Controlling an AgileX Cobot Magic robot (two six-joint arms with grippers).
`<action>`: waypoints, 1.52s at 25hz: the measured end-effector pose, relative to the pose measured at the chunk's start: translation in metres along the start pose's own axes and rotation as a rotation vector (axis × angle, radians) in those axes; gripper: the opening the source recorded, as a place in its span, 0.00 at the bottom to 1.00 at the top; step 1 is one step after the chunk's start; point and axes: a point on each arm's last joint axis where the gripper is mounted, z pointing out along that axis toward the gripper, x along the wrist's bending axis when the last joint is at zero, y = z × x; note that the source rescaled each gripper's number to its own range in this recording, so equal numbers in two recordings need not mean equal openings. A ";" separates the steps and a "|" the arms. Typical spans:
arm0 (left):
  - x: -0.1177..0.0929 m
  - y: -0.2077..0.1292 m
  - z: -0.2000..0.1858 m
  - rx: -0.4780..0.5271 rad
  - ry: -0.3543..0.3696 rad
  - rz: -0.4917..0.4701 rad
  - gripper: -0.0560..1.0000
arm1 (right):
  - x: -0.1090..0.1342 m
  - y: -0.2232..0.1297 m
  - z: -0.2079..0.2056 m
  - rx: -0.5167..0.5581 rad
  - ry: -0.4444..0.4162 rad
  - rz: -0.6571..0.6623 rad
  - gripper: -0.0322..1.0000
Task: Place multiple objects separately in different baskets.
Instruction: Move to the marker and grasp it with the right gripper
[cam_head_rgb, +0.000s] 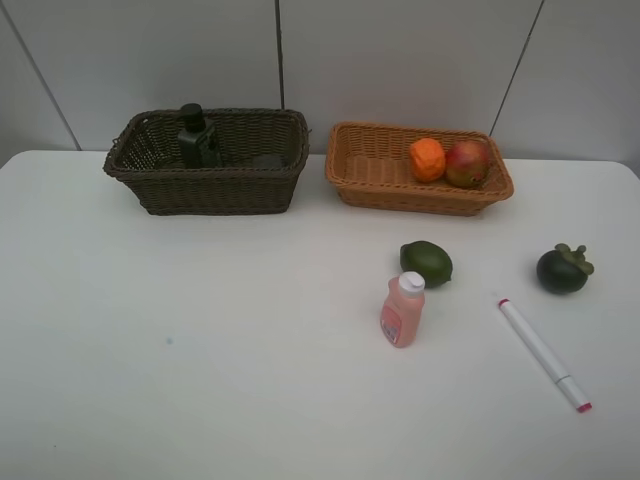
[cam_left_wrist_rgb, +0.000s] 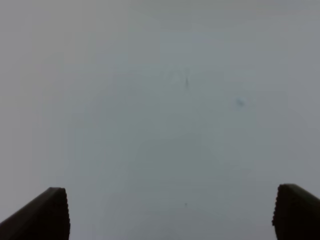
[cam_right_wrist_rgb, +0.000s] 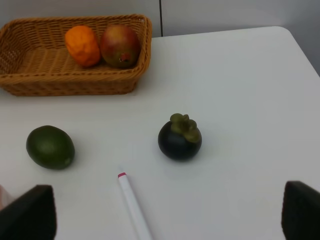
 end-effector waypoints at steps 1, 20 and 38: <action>0.000 -0.005 -0.004 -0.045 -0.003 0.014 1.00 | 0.000 0.000 0.000 0.000 0.000 0.000 1.00; -0.001 -0.010 -0.003 -0.220 -0.024 0.067 1.00 | 0.000 0.000 0.000 0.000 0.000 0.000 1.00; -0.002 -0.010 -0.003 -0.221 0.019 0.032 1.00 | 0.001 0.022 0.031 0.196 -0.025 0.036 1.00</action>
